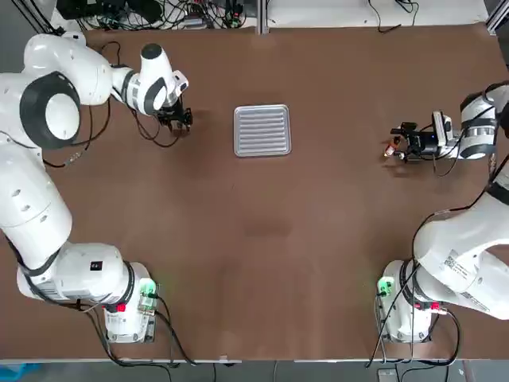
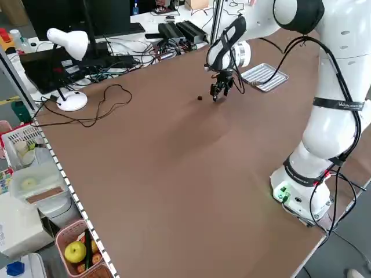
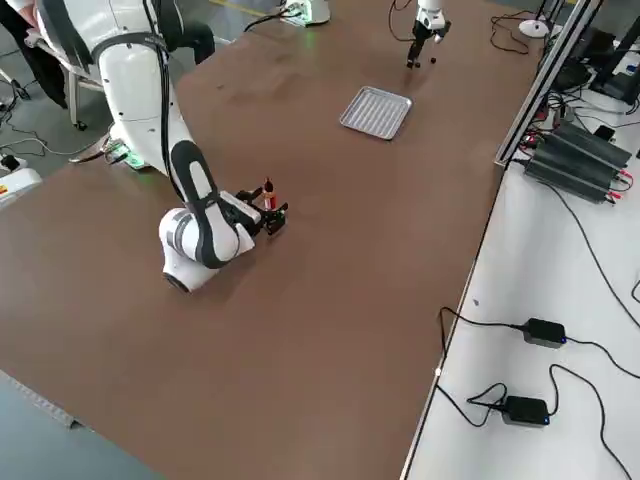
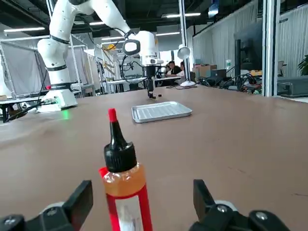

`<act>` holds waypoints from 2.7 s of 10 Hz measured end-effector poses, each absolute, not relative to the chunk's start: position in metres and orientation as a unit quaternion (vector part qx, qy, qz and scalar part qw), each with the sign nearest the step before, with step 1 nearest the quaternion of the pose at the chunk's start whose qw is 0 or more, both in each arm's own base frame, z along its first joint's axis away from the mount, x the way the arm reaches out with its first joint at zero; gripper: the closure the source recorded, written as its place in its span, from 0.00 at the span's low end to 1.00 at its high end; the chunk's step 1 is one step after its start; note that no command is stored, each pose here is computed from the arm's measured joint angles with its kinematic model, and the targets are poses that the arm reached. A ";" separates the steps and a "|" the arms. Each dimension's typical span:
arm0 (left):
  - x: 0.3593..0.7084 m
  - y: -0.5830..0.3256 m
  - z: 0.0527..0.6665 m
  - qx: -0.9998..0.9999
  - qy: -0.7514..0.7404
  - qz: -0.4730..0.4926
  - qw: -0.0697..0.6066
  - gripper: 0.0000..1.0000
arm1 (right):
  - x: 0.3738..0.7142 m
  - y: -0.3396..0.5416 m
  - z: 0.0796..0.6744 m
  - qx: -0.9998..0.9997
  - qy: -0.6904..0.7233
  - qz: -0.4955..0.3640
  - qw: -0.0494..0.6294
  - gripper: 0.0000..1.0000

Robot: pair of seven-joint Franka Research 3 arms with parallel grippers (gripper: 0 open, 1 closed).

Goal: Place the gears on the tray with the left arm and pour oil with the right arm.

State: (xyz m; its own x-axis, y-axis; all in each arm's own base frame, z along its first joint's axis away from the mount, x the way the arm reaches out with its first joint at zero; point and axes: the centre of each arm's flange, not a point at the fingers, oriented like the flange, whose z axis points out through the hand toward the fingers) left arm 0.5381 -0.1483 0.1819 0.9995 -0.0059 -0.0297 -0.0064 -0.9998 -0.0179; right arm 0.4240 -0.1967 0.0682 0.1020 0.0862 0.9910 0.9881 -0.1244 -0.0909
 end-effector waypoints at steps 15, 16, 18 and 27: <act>0.554 -0.144 0.178 -1.000 -0.001 0.007 0.007 0.76 | 0.422 -0.200 0.064 -0.572 -0.458 -0.489 0.474 0.63; 0.554 -0.144 0.178 -1.000 -0.008 0.007 0.007 0.76 | 0.421 -0.199 0.064 -0.570 -0.457 -0.490 0.475 0.67; 0.556 -0.144 0.180 -1.000 -0.023 0.005 0.006 0.76 | 0.421 -0.198 0.066 -0.564 -0.454 -0.494 0.481 0.69; 0.509 -0.408 0.255 -0.984 -0.175 -0.012 -0.041 0.76 | 0.477 -0.187 0.114 -0.514 -0.487 -0.494 0.504 0.69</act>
State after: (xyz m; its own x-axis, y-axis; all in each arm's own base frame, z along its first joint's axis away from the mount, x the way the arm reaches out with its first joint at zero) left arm 0.5091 -0.4080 0.2550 0.9387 0.3447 0.0093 0.3427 -0.9356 0.0845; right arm 0.4770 -0.1867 0.1139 0.0375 0.0023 0.9993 0.9991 -0.0176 -0.0374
